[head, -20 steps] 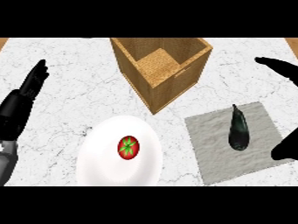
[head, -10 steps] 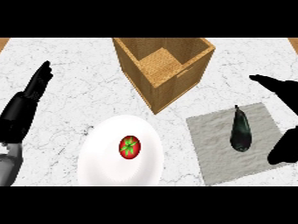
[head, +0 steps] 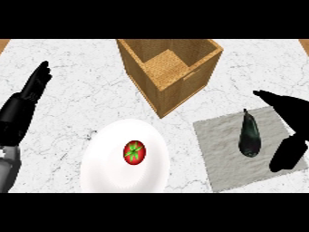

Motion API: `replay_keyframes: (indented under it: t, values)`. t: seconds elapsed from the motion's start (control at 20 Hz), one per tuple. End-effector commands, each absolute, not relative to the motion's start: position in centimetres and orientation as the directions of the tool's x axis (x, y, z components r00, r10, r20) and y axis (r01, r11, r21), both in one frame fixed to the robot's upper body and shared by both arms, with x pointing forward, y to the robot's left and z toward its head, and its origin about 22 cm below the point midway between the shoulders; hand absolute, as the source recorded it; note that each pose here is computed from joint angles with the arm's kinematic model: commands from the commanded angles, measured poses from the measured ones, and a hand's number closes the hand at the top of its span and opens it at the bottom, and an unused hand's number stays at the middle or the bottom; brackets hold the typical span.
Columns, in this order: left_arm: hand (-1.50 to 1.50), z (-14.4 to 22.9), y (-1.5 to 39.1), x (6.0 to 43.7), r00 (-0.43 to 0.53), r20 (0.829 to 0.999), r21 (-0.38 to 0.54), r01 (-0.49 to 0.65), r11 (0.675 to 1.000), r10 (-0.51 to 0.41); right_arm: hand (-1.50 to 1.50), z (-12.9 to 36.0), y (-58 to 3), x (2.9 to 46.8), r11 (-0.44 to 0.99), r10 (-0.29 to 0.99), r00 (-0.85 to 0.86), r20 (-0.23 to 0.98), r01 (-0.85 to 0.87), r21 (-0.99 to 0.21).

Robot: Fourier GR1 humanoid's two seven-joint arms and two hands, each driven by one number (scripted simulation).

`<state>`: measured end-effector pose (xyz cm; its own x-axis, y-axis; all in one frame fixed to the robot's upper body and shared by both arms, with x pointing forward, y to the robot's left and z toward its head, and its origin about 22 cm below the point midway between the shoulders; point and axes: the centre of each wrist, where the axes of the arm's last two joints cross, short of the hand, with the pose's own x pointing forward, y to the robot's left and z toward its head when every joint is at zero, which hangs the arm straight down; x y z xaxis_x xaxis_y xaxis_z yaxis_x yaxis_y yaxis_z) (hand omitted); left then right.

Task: Pick the eggplant from the placemat and place it in the basket

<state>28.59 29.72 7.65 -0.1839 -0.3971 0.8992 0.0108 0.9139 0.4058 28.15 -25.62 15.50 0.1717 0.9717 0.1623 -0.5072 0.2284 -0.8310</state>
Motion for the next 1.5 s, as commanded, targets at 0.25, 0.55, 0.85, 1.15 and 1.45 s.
replay_keyframes:
  t: [0.25, 0.55, 0.85, 1.15, 1.45]
  values:
    - [0.0, 8.5, 29.2, 28.7, -0.182, 0.892, 0.422, 0.01, 0.906, -0.414, -1.5, 11.1, -27.1, 28.4, 0.224, 0.971, 0.184, 0.15, -0.496, -0.839]
    - [0.0, 8.7, 29.0, 28.3, -0.184, 0.9, 0.404, 0.016, 0.915, -0.394, -1.5, 12.2, -27.3, 28.4, 0.214, 0.975, 0.157, 0.159, -0.453, -0.866]
    - [0.0, 6.9, 30.2, 28.4, -0.177, 0.902, 0.403, 0.015, 0.915, -0.394, -1.5, 9.4, -24.9, 27.8, 0.238, 0.967, 0.196, 0.164, -0.459, -0.856]
    - [0.0, 6.4, 30.7, 26.7, -0.183, 0.894, 0.417, 0.006, 0.909, -0.409, -1.5, 8.0, -25.3, 29.4, 0.228, 0.971, 0.171, 0.165, -0.475, -0.85]
    - [0.0, 7.7, 29.4, 29.3, -0.179, 0.903, 0.396, -0.01, 0.918, -0.391, -1.5, 6.3, -27.1, 27.3, 0.252, 0.963, 0.21, 0.169, -0.486, -0.837]
